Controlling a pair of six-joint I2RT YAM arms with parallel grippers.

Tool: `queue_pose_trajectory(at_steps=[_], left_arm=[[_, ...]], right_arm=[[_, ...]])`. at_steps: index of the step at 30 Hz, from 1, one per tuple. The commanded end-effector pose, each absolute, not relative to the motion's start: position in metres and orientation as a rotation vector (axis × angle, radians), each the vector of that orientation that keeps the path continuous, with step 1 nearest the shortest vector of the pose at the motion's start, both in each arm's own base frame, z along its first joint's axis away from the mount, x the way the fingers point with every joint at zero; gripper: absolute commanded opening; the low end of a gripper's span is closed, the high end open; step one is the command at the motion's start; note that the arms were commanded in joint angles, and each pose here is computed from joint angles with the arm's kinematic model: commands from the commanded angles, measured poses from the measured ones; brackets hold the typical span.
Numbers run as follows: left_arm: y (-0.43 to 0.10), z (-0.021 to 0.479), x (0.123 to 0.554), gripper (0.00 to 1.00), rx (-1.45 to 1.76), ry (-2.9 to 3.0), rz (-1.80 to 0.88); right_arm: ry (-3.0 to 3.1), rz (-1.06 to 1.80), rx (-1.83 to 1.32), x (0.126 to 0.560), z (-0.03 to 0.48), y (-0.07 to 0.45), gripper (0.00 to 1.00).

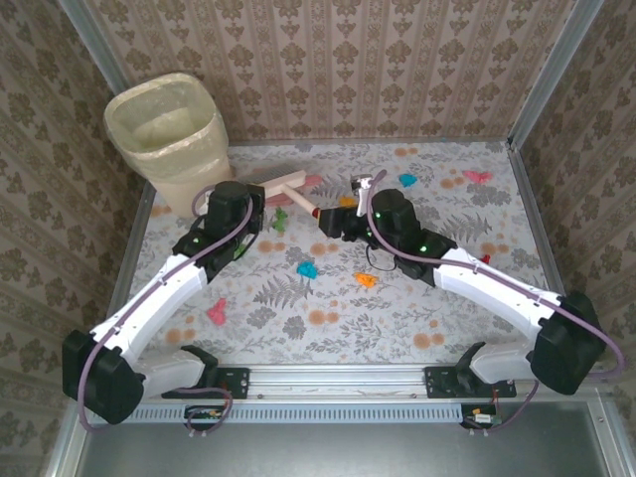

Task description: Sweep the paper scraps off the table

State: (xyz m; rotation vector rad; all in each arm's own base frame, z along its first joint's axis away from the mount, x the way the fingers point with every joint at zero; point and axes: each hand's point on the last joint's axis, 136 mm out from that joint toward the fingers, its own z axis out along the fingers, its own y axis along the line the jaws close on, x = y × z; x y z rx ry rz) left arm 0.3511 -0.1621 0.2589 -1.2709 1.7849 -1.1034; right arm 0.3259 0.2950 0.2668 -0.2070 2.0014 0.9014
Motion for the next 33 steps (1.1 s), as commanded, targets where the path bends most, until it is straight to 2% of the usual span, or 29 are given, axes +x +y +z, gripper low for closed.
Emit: queue_pose_trajectory(at_steps=[1,19,25,33], left_arm=[[-0.157,0.262,0.355,0.00,-1.313,1.745,-1.128],[-0.162,0.257,0.360,0.00,-1.301,1.773,-1.116],[-0.163,0.256,0.361,0.00,-1.302,1.779,-1.115],[-0.164,0.255,0.360,0.00,-1.304,1.782,-1.117]], right_arm=[[2.008,0.932,-0.264,0.324,0.270,0.312,0.62],[2.069,0.920,-0.231,0.351,0.252,0.337,0.56],[2.072,0.916,-0.220,0.357,0.250,0.341,0.48],[2.065,0.887,-0.205,0.361,0.250,0.337,0.32]])
